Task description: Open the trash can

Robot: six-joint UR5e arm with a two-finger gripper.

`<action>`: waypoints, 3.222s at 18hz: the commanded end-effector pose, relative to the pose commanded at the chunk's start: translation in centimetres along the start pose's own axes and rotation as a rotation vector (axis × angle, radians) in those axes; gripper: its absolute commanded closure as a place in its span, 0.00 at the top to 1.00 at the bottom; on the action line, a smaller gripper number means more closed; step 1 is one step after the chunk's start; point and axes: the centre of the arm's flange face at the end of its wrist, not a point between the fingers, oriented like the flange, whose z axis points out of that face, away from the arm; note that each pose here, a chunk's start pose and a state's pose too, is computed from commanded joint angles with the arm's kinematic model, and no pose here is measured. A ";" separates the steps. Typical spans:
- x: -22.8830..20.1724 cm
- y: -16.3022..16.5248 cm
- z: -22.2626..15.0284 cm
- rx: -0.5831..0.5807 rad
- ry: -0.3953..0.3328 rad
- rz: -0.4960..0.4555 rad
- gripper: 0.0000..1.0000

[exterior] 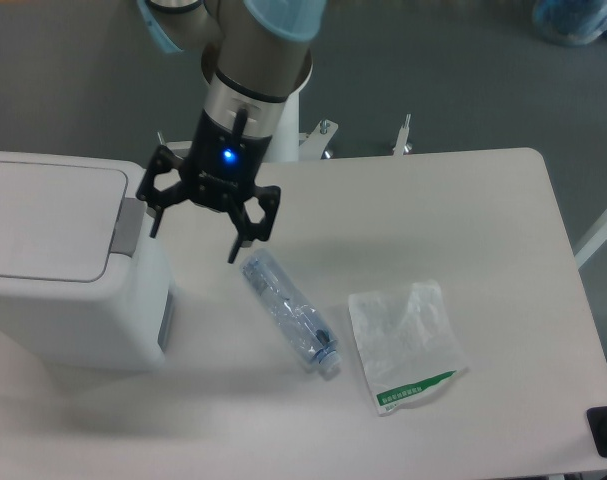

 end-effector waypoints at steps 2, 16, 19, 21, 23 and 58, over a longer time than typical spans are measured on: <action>-0.2 0.5 0.7 -0.013 0.002 -0.006 1.00; -0.3 0.9 1.7 -0.031 0.007 -0.010 1.00; 0.2 0.5 0.9 -0.013 0.010 -0.002 1.00; 0.4 0.3 0.4 -0.003 0.007 -0.025 1.00; 0.4 0.4 0.6 -0.008 0.006 -0.039 1.00; -11.4 0.7 -2.6 0.065 -0.108 -0.149 1.00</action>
